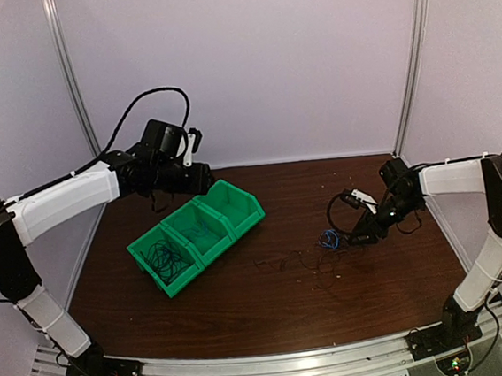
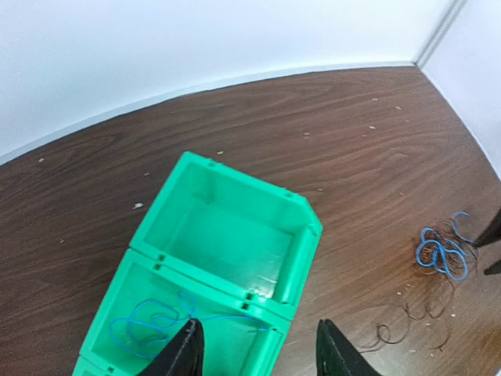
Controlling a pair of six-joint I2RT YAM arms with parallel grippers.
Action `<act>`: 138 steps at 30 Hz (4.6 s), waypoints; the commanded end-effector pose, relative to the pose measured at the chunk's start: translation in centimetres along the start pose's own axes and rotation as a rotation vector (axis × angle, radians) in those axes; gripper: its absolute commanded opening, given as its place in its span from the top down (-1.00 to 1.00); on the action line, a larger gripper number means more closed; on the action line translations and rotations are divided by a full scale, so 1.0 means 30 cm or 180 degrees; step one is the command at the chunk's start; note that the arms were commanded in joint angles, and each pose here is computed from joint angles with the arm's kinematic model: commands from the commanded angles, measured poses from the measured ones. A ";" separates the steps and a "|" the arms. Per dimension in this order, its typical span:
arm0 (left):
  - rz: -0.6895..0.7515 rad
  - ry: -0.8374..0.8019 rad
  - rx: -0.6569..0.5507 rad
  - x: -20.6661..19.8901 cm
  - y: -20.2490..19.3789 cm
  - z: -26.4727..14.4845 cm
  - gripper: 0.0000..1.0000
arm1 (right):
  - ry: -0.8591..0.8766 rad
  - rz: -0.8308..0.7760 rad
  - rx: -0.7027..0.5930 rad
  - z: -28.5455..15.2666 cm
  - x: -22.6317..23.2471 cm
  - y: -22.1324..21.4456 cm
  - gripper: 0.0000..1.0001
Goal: Untangle the cables
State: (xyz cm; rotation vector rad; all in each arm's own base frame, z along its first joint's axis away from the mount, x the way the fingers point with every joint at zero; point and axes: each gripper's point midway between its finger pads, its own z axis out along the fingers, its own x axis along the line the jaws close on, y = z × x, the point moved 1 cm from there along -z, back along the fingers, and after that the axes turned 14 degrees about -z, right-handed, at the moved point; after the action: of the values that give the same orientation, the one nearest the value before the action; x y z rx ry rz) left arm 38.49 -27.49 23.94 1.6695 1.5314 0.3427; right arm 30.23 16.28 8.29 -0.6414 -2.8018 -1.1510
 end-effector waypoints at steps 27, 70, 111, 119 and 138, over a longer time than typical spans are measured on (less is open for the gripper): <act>-0.0119 -0.1812 0.0548 -0.680 -0.382 0.329 0.24 | -0.0066 0.0037 -0.0453 -0.140 0.011 0.124 -0.05; 0.0528 -0.2885 -0.0635 -0.725 -0.383 0.039 0.11 | 0.0520 -0.0263 -0.0565 -0.232 0.180 0.464 1.00; 0.0705 -0.3188 -0.0766 -0.891 -0.613 0.383 0.78 | 0.0073 -0.1438 -0.1446 -0.687 0.409 0.888 1.00; 0.0698 -0.3016 -0.0609 -0.845 -0.679 0.446 0.79 | 0.0028 -0.1768 -0.1766 -0.805 0.461 0.980 1.00; 0.0725 -0.2746 -0.0401 -0.799 -0.751 0.536 0.50 | -0.0367 -0.2448 -0.2364 -1.116 0.600 1.067 1.00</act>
State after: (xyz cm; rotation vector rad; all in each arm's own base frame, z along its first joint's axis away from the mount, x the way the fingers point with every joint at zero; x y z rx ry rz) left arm 28.30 -57.39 6.38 1.5743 0.6595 -0.1768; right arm 24.43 20.90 54.09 0.3152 -2.7423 -2.2560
